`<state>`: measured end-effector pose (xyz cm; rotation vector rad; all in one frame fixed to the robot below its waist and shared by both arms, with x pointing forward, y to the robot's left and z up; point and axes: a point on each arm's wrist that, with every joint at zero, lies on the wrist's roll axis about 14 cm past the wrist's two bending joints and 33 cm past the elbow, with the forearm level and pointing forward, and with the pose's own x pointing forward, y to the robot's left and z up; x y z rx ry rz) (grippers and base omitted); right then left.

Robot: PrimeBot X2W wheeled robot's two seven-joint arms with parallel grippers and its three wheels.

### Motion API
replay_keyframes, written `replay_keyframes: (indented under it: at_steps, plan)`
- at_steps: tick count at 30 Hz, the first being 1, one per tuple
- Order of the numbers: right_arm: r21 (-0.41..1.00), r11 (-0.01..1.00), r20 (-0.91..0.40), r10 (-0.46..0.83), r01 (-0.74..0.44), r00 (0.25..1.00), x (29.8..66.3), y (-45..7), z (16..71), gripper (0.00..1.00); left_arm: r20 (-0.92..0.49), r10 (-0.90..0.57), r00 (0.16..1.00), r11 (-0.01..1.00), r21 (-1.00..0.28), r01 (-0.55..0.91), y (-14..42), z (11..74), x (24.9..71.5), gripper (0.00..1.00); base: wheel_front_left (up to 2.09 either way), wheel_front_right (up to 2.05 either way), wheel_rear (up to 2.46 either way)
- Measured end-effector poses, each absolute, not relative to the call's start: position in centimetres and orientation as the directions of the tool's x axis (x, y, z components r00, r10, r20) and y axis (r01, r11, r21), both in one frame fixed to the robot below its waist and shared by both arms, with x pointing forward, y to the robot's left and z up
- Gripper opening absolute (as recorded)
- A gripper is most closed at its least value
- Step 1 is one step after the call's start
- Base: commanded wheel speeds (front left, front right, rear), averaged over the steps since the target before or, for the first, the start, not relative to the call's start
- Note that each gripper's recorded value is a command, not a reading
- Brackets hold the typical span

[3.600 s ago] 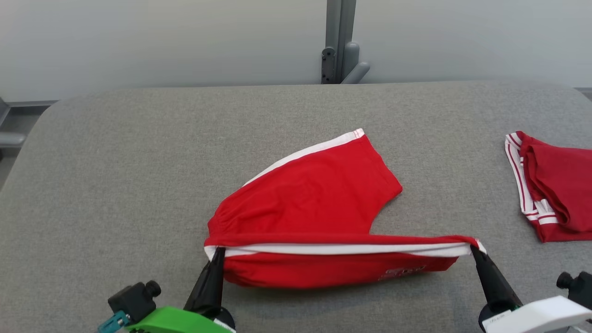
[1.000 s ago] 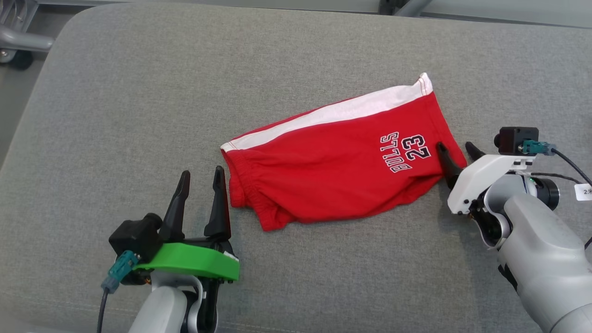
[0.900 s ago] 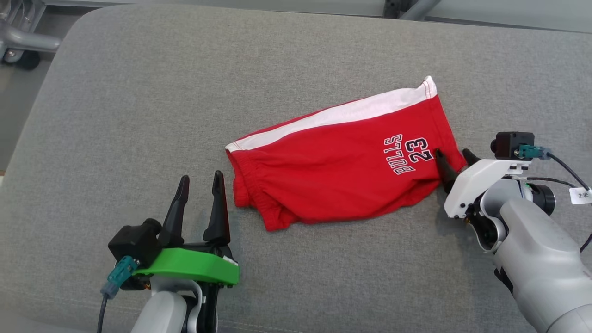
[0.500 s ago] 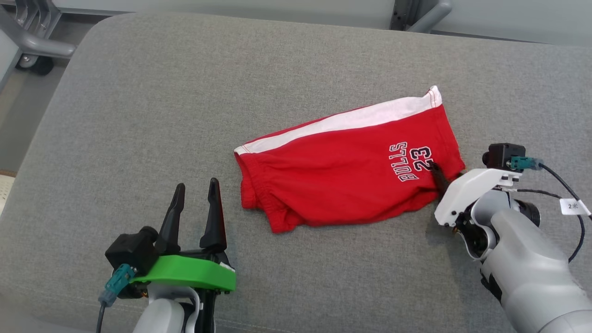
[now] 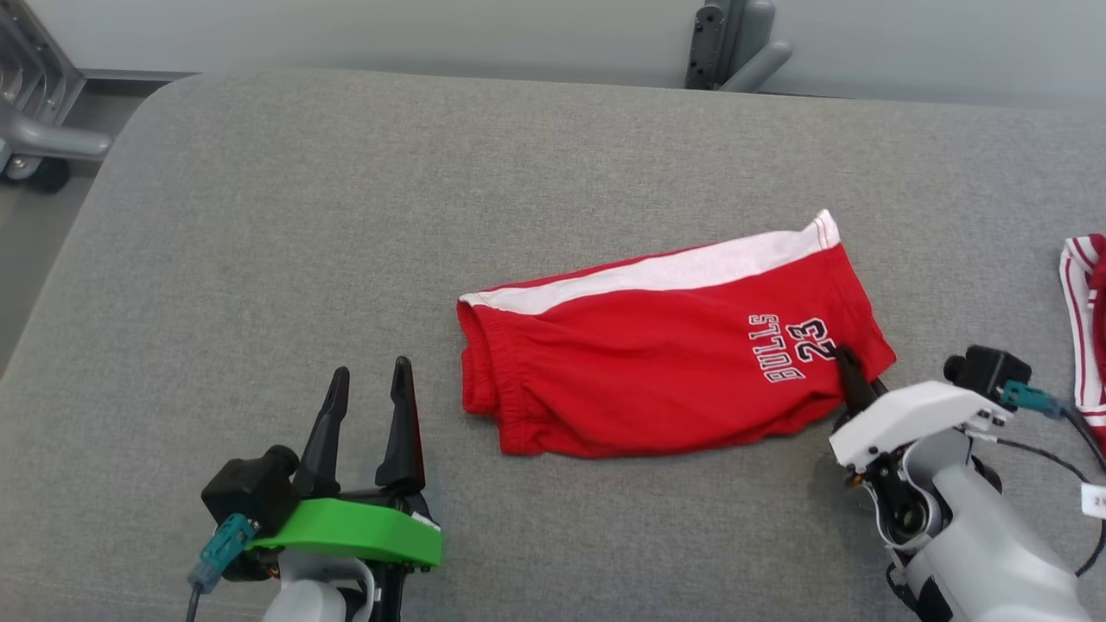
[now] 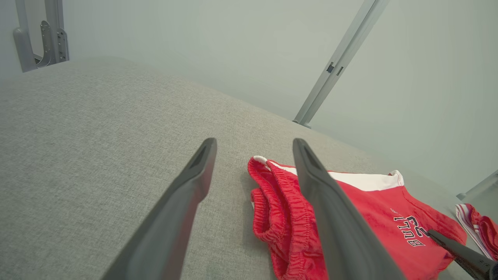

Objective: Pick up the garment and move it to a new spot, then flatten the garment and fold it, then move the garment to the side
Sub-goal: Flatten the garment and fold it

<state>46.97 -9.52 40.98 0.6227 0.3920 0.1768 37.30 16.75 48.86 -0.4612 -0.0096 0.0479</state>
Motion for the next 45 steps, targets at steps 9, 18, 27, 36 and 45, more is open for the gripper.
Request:
replay_keyframes:
  at_steps: [9,18,27,36,45]
  plan:
    - [0.647,0.760,-0.271,0.153,0.062,0.950,42.6,-13.8,40.3,0.00,0.030,-0.004,1.000,0.905,-0.426,0.016,15.4,49.8,37.3,1.00,0.00,0.00,0.00]
    - [0.633,0.769,-0.238,0.092,0.082,0.967,40.8,-15.4,40.9,0.00,0.050,-0.040,0.998,0.928,-0.370,0.056,14.6,50.4,37.0,1.00,0.00,0.00,0.00]
    - [0.615,0.783,-0.235,0.069,0.093,0.970,40.8,-16.1,41.1,0.00,0.042,-0.037,0.998,0.930,-0.364,0.050,14.7,50.2,36.7,1.00,0.00,0.00,0.00]
    - [0.576,0.817,-0.177,0.118,0.006,0.977,42.7,-14.9,43.4,0.00,0.010,0.034,0.999,0.945,-0.327,-0.029,17.3,49.4,35.9,1.00,0.00,0.00,0.00]
    - [0.574,0.786,-0.061,0.320,-0.228,0.946,44.7,-7.1,48.5,0.00,0.008,0.111,0.994,0.940,-0.326,-0.102,19.7,49.3,34.2,1.00,0.00,0.00,0.00]
